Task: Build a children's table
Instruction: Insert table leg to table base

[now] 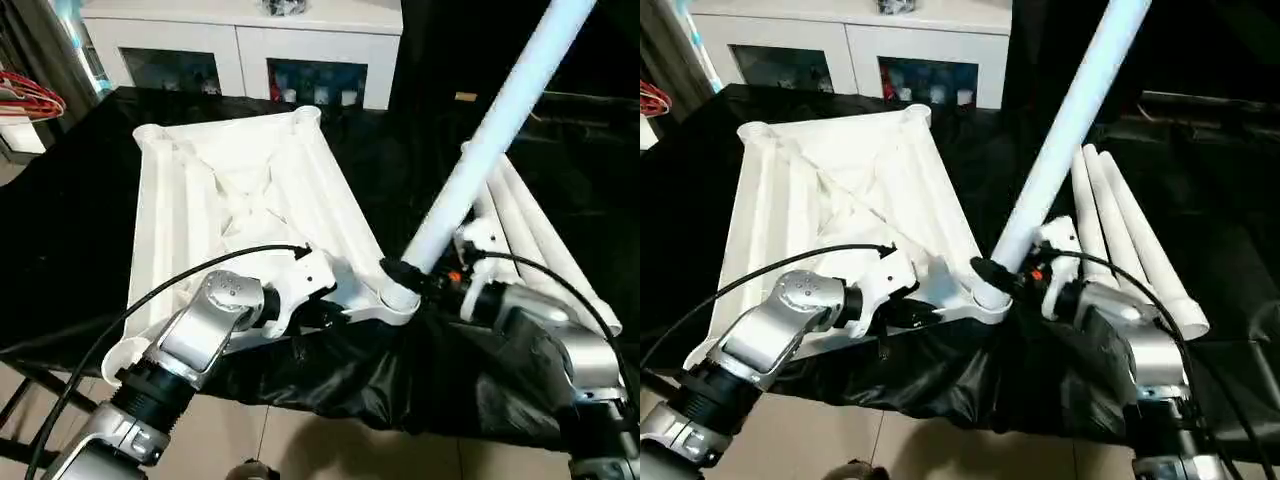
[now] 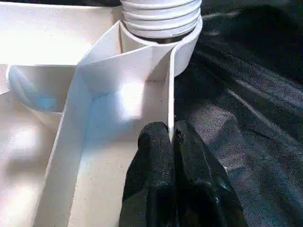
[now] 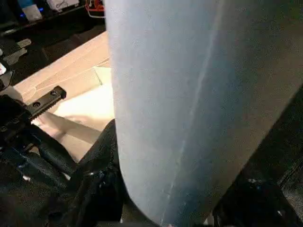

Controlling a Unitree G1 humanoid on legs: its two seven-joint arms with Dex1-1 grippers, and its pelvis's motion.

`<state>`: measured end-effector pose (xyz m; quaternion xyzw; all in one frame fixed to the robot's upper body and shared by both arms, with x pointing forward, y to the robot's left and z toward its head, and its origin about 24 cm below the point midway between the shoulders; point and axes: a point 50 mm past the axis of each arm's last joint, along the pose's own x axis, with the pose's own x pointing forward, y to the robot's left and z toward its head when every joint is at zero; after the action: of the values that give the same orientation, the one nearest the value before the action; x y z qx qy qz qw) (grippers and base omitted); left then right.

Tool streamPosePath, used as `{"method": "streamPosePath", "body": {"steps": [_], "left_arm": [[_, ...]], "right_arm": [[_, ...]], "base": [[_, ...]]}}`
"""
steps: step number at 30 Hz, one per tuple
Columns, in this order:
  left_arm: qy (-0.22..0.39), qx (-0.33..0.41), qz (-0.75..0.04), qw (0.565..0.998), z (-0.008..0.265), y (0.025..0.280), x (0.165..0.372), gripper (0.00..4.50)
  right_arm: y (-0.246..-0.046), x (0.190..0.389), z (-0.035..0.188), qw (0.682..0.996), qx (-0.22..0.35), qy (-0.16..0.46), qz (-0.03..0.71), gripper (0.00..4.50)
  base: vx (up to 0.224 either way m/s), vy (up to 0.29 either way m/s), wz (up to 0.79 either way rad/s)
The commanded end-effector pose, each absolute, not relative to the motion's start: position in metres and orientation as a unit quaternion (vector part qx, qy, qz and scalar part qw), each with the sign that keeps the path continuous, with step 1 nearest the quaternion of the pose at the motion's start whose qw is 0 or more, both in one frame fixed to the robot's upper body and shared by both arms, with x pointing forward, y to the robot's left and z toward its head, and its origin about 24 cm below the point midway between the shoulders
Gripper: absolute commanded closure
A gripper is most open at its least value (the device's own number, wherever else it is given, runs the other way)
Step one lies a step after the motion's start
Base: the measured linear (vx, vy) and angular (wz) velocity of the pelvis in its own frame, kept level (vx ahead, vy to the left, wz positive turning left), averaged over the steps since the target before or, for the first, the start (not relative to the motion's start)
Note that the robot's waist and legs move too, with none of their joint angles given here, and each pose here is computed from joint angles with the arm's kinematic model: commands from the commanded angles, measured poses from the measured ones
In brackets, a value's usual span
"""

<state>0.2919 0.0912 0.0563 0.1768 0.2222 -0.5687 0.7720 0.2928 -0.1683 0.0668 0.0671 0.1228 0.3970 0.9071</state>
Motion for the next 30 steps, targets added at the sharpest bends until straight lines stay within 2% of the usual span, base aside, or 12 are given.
{"method": "streamPosePath", "body": {"steps": [1,9,18,22,27,30], "left_arm": [[0.211,0.178,-0.561,0.781,0.063,0.094,0.298,4.5],[0.208,0.183,-0.556,0.784,0.063,0.095,0.3,4.5],[0.205,0.186,-0.551,0.787,0.063,0.095,0.302,4.5],[0.203,0.188,-0.551,0.787,0.062,0.094,0.302,4.5],[0.203,0.191,-0.555,0.784,0.062,0.092,0.302,4.5],[0.203,0.193,-0.556,0.783,0.061,0.092,0.302,4.5]], "right_arm": [[-0.173,0.285,0.051,0.906,0.072,0.161,0.384,2.59],[-0.175,0.283,0.052,0.918,0.09,0.135,0.362,2.59],[-0.179,0.268,0.043,0.928,0.105,0.11,0.341,2.59],[-0.176,0.259,0.037,0.926,0.032,0.135,0.351,2.6],[-0.169,0.255,0.038,0.909,-0.024,0.156,0.386,2.6],[-0.167,0.255,0.038,0.897,-0.038,0.17,0.405,2.6]], "base": [[0.0,0.0,0.0],[0.0,0.0,0.0],[0.0,0.0,0.0],[0.0,0.0,0.0],[0.0,0.0,0.0],[0.0,0.0,0.0]]}}
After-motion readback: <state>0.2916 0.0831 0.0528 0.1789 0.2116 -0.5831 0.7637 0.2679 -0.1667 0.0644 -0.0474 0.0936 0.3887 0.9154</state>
